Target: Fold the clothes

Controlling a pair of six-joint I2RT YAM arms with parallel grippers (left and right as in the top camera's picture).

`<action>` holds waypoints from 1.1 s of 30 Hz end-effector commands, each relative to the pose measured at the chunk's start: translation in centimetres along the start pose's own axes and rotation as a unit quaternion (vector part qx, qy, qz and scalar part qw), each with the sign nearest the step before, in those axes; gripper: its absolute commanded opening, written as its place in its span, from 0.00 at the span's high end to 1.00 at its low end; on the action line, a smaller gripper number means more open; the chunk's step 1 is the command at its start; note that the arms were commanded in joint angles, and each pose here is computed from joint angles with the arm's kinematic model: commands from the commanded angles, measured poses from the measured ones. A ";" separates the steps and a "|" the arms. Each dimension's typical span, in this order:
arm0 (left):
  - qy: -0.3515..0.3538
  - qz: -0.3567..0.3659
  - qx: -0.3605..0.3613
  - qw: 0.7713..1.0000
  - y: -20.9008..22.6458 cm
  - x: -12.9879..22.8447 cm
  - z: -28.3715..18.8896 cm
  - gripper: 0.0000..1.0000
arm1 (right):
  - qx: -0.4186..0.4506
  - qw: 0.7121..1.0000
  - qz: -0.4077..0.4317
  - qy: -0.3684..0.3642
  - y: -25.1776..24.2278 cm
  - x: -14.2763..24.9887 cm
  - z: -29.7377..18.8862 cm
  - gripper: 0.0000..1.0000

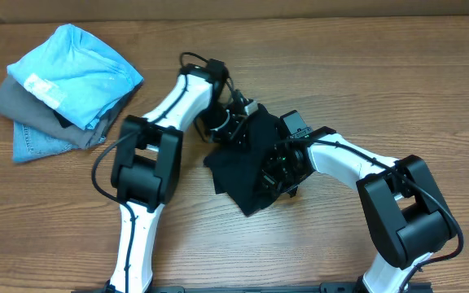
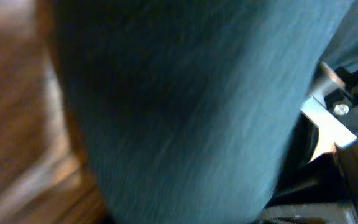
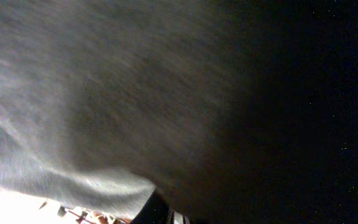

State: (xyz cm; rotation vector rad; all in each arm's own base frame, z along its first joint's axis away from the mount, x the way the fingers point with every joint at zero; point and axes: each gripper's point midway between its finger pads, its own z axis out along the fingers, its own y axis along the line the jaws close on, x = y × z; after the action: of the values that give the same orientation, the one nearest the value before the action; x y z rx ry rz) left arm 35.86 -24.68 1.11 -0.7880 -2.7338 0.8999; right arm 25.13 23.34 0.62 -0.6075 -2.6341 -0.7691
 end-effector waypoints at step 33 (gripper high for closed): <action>-0.405 -0.231 -0.119 0.877 17.1 1.5 -38.0 0.96 | -0.089 0.960 -0.196 -0.180 5.5 3.4 -12.6 0.79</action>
State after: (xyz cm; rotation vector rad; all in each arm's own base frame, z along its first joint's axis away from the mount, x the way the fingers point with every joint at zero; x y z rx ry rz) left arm 53.62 3.90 19.27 0.1581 -3.4898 0.9306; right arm 27.00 21.66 14.28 -0.3069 -3.0662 -1.1144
